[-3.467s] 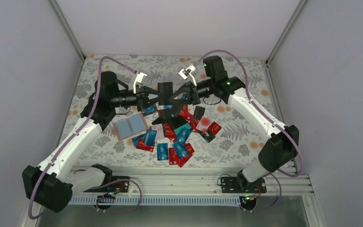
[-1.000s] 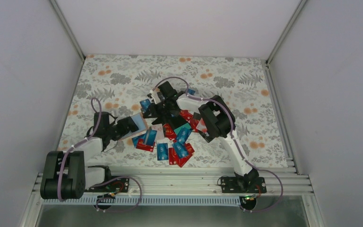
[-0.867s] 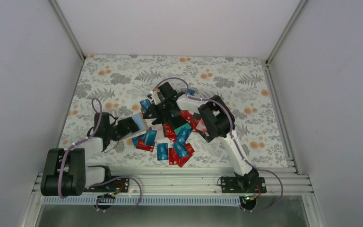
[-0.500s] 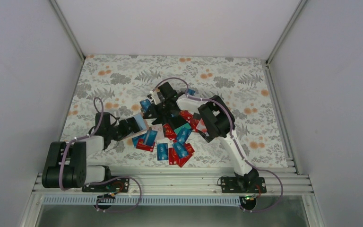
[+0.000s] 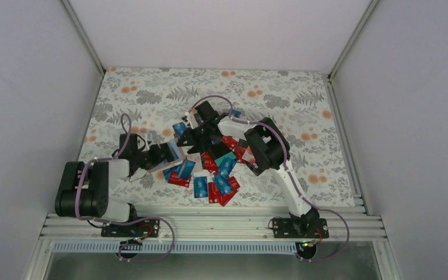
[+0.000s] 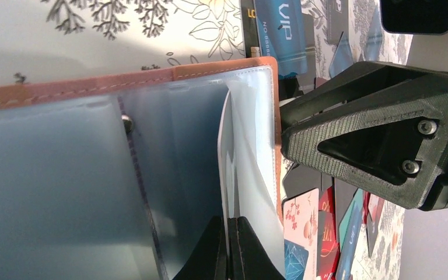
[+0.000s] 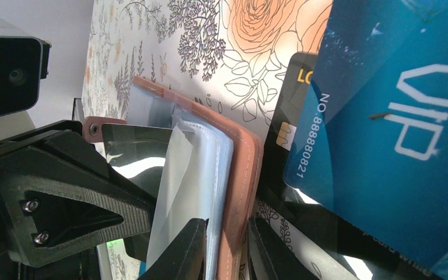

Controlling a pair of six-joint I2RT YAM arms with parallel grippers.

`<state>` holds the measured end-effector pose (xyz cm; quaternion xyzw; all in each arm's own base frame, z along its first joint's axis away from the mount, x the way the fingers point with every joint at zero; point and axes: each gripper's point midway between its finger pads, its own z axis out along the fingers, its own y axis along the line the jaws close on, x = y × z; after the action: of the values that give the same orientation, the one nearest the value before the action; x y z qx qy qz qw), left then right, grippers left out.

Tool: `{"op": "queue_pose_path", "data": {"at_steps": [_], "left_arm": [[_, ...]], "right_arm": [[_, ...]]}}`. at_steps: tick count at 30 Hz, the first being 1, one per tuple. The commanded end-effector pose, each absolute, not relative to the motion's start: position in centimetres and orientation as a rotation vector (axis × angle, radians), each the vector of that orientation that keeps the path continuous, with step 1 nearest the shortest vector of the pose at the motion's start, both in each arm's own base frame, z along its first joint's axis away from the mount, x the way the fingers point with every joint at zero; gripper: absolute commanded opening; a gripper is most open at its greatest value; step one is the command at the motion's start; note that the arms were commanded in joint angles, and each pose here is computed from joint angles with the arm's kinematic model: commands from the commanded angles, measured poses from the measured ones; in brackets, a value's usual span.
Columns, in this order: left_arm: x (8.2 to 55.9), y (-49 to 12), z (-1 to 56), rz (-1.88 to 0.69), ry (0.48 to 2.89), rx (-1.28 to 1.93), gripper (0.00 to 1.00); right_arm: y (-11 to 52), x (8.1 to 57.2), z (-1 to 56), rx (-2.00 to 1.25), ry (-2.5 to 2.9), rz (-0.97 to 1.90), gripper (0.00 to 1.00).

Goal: Put the credit cards into the card holder

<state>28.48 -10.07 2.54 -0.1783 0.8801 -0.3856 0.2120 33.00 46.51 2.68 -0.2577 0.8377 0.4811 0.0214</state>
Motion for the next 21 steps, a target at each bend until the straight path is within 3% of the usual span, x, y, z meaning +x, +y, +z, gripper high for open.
{"op": "queue_pose_path", "data": {"at_steps": [1, 18, 21], "left_arm": [[27.3, -10.1, 0.6, -1.031, 2.55, -0.448, 0.02], [28.9, -11.4, 0.8, -1.106, 2.561, -0.37, 0.05], [29.1, -11.9, 0.8, -1.11, 2.573, -0.342, 0.07]], "right_arm": [[46.8, 32.4, 1.1, -0.833, 2.625, 1.488, 0.21], [47.0, 32.3, 2.0, -0.836, 2.62, 1.508, 0.19], [46.8, 32.4, 2.6, -0.832, 2.617, 1.508, 0.26]]}}
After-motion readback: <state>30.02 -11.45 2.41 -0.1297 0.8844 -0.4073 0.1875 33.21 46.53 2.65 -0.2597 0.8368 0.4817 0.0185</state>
